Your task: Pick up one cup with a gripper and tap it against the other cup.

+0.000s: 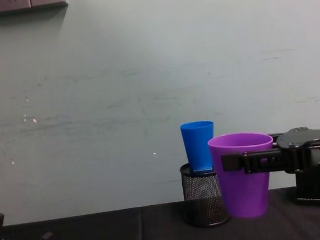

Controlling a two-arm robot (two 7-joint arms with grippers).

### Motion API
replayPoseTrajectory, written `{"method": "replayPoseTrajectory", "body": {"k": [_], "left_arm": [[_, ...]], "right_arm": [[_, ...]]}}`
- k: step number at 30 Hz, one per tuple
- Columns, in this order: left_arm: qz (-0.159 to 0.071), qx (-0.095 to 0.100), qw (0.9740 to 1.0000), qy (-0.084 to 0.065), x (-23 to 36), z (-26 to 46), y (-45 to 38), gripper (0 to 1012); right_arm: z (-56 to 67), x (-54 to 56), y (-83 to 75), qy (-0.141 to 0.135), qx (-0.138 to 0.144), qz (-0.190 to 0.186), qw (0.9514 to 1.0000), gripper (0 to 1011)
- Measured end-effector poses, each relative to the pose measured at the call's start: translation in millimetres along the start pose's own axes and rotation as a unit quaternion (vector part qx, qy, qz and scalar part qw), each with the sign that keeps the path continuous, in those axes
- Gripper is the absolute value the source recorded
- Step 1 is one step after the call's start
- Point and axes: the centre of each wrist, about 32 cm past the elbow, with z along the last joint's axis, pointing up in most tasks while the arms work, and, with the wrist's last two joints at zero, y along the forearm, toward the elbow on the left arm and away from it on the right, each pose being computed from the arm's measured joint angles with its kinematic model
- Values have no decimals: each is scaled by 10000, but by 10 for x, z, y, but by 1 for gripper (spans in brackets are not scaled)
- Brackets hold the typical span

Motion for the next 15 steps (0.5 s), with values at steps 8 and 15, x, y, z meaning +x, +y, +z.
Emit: {"method": "replayPoseTrajectory", "body": {"k": [8,15], "left_arm": [[0,0,10000,0,0,0,0,1011],[0,0,10000,0,0,0,0,1011]], "right_arm": [[6,0,-1,45,-7,-14,10000,726],[5,1,-1,25,-2,-18,10000,726]]}}
